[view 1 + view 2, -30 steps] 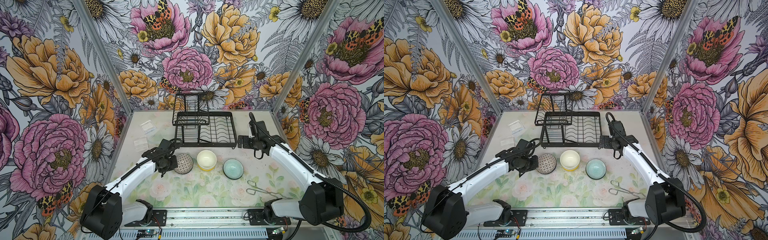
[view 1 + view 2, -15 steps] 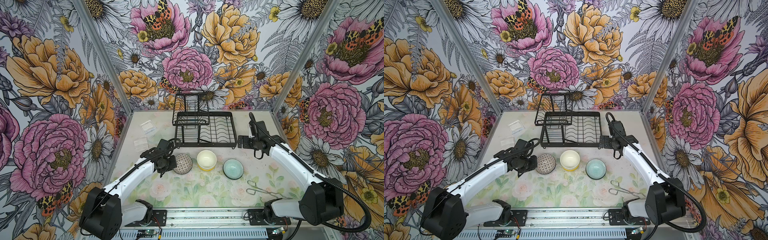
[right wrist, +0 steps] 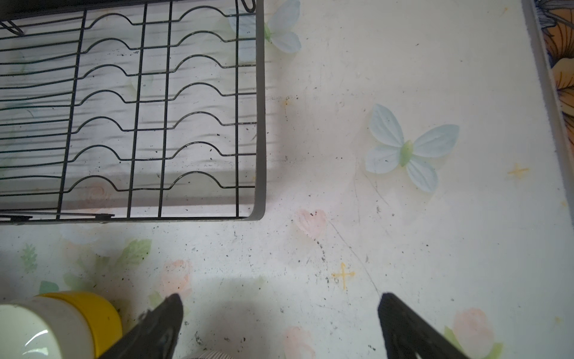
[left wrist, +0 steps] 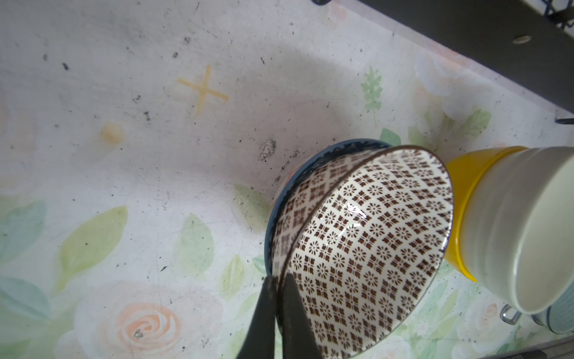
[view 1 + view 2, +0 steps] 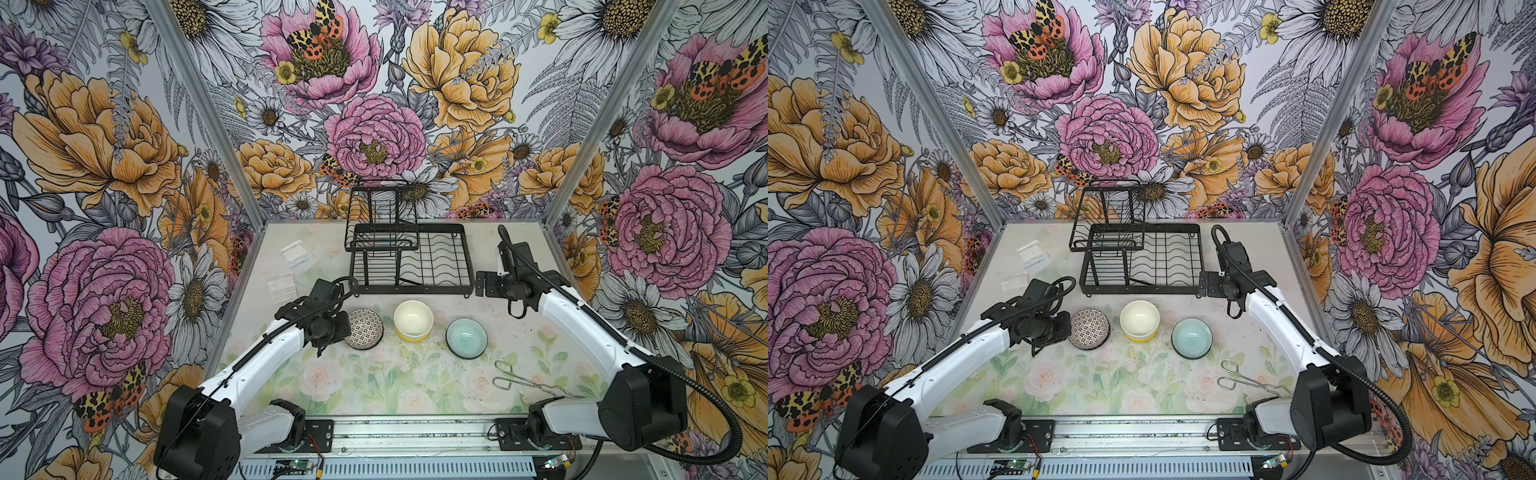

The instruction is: Load the bowls into the dish rack

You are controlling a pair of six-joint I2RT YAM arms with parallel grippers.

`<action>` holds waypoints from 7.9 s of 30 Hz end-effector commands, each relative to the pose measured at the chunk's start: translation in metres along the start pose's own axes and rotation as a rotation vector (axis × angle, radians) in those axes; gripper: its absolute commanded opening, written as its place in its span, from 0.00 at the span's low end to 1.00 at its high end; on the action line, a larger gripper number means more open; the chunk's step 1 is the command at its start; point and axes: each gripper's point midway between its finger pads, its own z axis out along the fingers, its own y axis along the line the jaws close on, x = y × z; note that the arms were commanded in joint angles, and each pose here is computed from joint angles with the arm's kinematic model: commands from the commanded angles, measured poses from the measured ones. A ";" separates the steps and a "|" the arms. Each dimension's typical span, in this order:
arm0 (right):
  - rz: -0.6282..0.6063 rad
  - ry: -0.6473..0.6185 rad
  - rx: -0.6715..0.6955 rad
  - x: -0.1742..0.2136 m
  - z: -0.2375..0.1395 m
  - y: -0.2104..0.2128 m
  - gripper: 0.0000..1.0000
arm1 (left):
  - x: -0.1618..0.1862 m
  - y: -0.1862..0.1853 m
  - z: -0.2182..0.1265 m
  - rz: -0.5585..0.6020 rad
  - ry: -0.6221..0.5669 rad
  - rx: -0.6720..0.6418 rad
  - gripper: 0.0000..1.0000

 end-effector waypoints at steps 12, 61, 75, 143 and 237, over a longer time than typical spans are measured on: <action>0.003 -0.009 -0.013 0.001 -0.005 0.004 0.99 | -0.039 -0.037 -0.034 0.072 -0.136 0.134 0.00; -0.047 -0.230 -0.141 -0.052 -0.091 0.023 0.99 | -0.092 -0.285 -0.161 0.701 -0.470 0.393 0.00; -0.006 -0.329 -0.093 -0.087 -0.122 0.001 0.99 | -0.156 -0.327 -0.158 0.733 -0.598 0.397 0.00; 0.123 -0.272 -0.433 -0.132 -0.071 0.093 0.00 | -0.186 -0.352 -0.167 0.796 -0.682 0.403 0.39; -0.894 -0.991 0.221 -0.221 0.162 0.178 0.00 | -0.202 -0.039 -0.093 0.152 -0.506 0.179 0.99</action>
